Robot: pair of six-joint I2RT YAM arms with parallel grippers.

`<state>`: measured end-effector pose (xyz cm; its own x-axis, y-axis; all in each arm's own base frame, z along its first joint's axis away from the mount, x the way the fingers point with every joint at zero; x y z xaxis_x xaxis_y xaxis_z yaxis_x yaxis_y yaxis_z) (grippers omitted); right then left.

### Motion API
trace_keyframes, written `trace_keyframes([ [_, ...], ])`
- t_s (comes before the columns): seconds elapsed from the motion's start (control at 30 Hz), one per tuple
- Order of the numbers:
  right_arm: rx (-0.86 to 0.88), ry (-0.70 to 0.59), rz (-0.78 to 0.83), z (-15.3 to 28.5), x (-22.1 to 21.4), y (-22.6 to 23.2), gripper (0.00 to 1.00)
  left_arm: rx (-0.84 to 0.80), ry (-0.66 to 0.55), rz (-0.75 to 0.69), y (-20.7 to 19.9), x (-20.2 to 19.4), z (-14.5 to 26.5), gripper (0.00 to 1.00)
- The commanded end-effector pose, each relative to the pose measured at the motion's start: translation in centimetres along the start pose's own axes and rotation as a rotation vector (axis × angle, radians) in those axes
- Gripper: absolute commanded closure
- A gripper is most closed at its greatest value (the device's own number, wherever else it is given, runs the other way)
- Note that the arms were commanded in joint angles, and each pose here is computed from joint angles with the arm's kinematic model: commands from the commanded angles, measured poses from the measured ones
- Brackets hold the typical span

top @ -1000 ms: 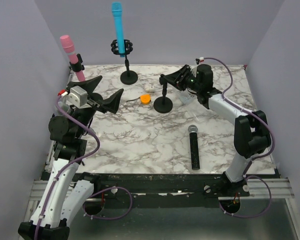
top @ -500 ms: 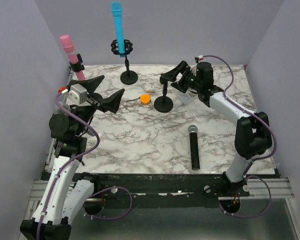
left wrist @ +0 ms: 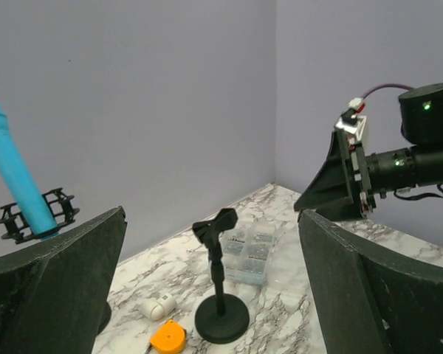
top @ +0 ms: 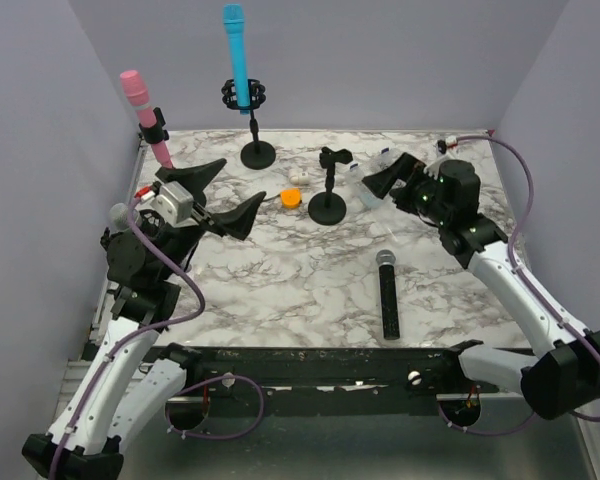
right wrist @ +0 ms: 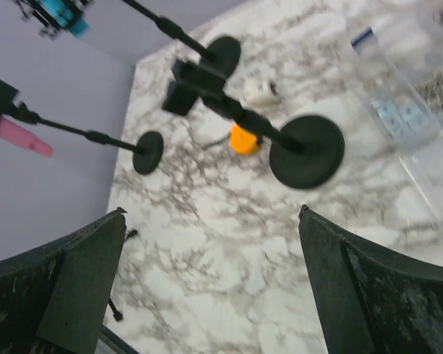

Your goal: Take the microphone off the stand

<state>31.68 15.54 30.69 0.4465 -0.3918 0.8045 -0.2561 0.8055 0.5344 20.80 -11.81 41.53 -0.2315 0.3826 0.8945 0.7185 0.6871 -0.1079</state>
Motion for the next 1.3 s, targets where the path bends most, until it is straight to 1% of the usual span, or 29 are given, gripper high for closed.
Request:
trace_keyframes([
  [0.0, -0.002, 0.142, -0.018, 1.5, -6.7, -1.3, 0.00, 0.023, 0.013, -0.192, -1.4, -0.4, 0.7, 0.01],
  [0.03, 0.019, 0.153, -0.015, 1.8, -7.5, -0.8, 0.00, 0.027, 0.015, -0.218, -1.6, -0.4, 0.9, 0.02],
  [0.1, 0.060, 0.173, 0.014, 2.3, -8.7, 0.7, 0.00, 0.059, 0.064, -0.198, -1.7, -0.8, 1.4, 0.02],
  [0.2, 0.141, 0.208, 0.052, 2.8, -10.4, 2.7, 0.00, 0.132, 0.161, -0.093, -1.8, -0.6, 2.6, 0.02],
  [0.27, 0.239, 0.243, 0.056, 2.9, -11.2, 3.7, 0.00, 0.186, 0.221, -0.036, -1.8, -0.7, 4.0, 0.01],
  [0.3, 0.279, 0.266, 0.056, 3.0, -11.7, 4.0, 0.00, 0.225, 0.231, -0.022, -1.7, -0.4, 4.7, 0.01],
  [0.33, 0.320, 0.256, 0.063, 2.9, -11.7, 4.4, 0.00, 0.267, 0.241, -0.009, -1.5, -0.1, 5.7, 0.02],
  [0.43, 0.331, 0.263, 0.087, 2.5, -12.0, 4.3, 0.00, 0.381, 0.268, 0.011, -1.3, 1.0, 8.4, 0.01],
  [0.5, 0.316, 0.266, 0.109, 2.3, -11.9, 4.1, 0.00, 0.523, 0.263, 0.024, -0.5, 2.2, 10.6, 0.01],
  [0.57, 0.309, 0.262, 0.124, 2.3, -11.8, 4.1, 0.00, 0.702, 0.256, 0.036, 0.5, 3.2, 13.0, 0.02],
  [0.7, 0.313, 0.233, 0.136, 2.7, -11.3, 4.2, 0.00, 0.931, 0.318, -0.003, 1.8, 3.8, 16.3, 0.01],
  [0.8, 0.313, 0.221, 0.145, 2.9, -11.0, 4.2, 0.00, 1.121, 0.330, -0.027, 2.8, 4.2, 17.9, 0.02],
  [0.87, 0.302, 0.225, 0.149, 3.0, -11.1, 4.0, 0.00, 1.199, 0.308, -0.036, 3.2, 4.7, 18.4, 0.02],
  [0.97, 0.297, 0.218, 0.154, 3.1, -11.0, 4.0, 0.00, 1.252, 0.252, -0.046, 3.8, 5.0, 18.0, 0.01],
  [1.07, 0.277, 0.237, 0.152, 3.3, -11.4, 3.6, 0.00, 1.285, 0.234, -0.026, 4.1, 4.9, 16.8, 0.02],
  [1.2, 0.266, 0.230, 0.153, 3.8, -11.2, 3.5, 0.00, 1.307, 0.303, -0.062, 5.1, 4.0, 14.8, 0.10],
  [1.27, 0.260, 0.226, 0.152, 3.9, -11.1, 3.5, 0.00, 1.342, 0.340, -0.044, 5.9, 3.5, 14.3, 0.11],
])
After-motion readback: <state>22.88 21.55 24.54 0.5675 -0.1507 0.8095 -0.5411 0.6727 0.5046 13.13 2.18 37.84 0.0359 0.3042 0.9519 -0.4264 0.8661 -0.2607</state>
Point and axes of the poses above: each gripper's point midway between its finger pads, its own z axis back along the fingers, its own y axis along the line the jaws close on, x = y × z, the point moved 6 cm from there along z, back along the fingers, and after that the axes turned 9 degrees about z, right-handed, at the moved point
